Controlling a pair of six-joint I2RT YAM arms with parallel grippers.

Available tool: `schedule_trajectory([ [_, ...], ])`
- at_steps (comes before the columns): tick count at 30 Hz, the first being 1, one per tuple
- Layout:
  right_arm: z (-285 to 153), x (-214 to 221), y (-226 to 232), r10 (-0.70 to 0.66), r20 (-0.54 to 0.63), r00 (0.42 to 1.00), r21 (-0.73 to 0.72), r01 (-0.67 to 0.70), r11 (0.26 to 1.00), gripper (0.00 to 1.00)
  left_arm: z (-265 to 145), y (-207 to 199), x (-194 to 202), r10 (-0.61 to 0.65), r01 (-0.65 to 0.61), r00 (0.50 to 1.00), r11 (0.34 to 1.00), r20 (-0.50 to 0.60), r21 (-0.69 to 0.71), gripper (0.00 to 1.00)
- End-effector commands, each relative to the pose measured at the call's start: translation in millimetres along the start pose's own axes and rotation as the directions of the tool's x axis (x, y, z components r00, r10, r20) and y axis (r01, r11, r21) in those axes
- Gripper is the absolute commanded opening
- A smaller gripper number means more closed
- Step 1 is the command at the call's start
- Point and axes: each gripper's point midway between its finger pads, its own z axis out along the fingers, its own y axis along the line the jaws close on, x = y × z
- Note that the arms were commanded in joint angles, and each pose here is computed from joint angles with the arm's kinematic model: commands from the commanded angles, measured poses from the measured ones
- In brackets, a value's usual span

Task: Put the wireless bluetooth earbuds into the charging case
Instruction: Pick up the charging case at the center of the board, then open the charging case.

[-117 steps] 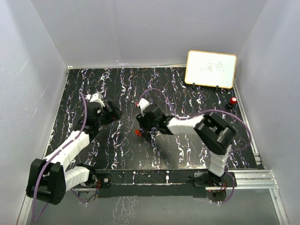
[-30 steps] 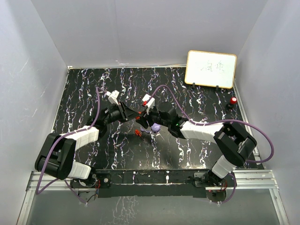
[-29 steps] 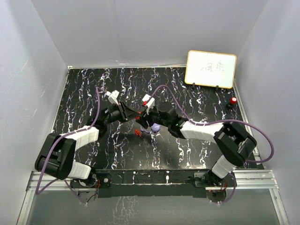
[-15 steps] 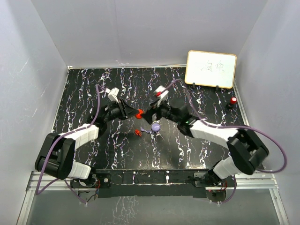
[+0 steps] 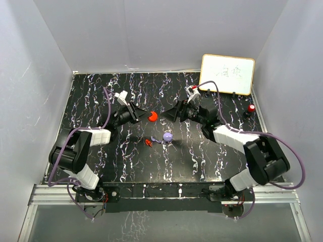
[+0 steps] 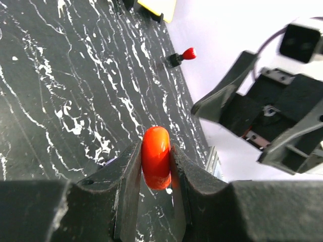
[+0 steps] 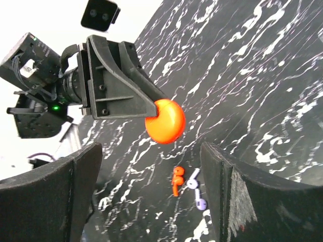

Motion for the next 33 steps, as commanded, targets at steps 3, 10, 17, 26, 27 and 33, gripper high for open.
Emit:
schedule_trajectory([
  [3, 11.1, -5.5, 19.5, 0.22, 0.014, 0.975, -0.124, -0.217, 0.968, 0.75, 5.2, -47.3, -35.9, 0.029, -0.043, 0.995, 0.986, 0.091, 0.161, 0.0],
  [10, 16.7, 1.0, 19.3, 0.319, 0.005, 0.948, -0.184, -0.312, 0.932, 0.71, 2.3, -54.2, -45.9, 0.001, -0.028, 0.988, 0.984, 0.151, 0.177, 0.0],
  [17, 23.5, 6.8, 15.6, 0.38, -0.009, 0.925, -0.218, -0.372, 0.902, 0.61, -1.0, -55.3, -42.8, -0.035, 0.001, 0.987, 0.979, 0.16, 0.203, 0.0],
  [26, 26.3, 8.3, 17.9, 0.423, -0.017, 0.906, -0.283, -0.41, 0.867, 0.55, 0.9, -59.3, -30.0, -0.057, 0.025, 0.989, 0.975, 0.14, 0.219, 0.0],
  [27, 26.7, 7.9, 18.2, 0.424, -0.018, 0.906, -0.286, -0.411, 0.866, 0.54, 1.2, -59.0, -28.2, -0.059, 0.027, 0.989, 0.975, 0.137, 0.218, 0.0],
  [33, 27.7, 6.5, 19.2, 0.432, -0.016, 0.902, -0.302, -0.416, 0.858, 0.46, 2.5, -60.1, -17.7, -0.069, 0.041, 0.99, 0.975, 0.121, 0.217, 0.0],
])
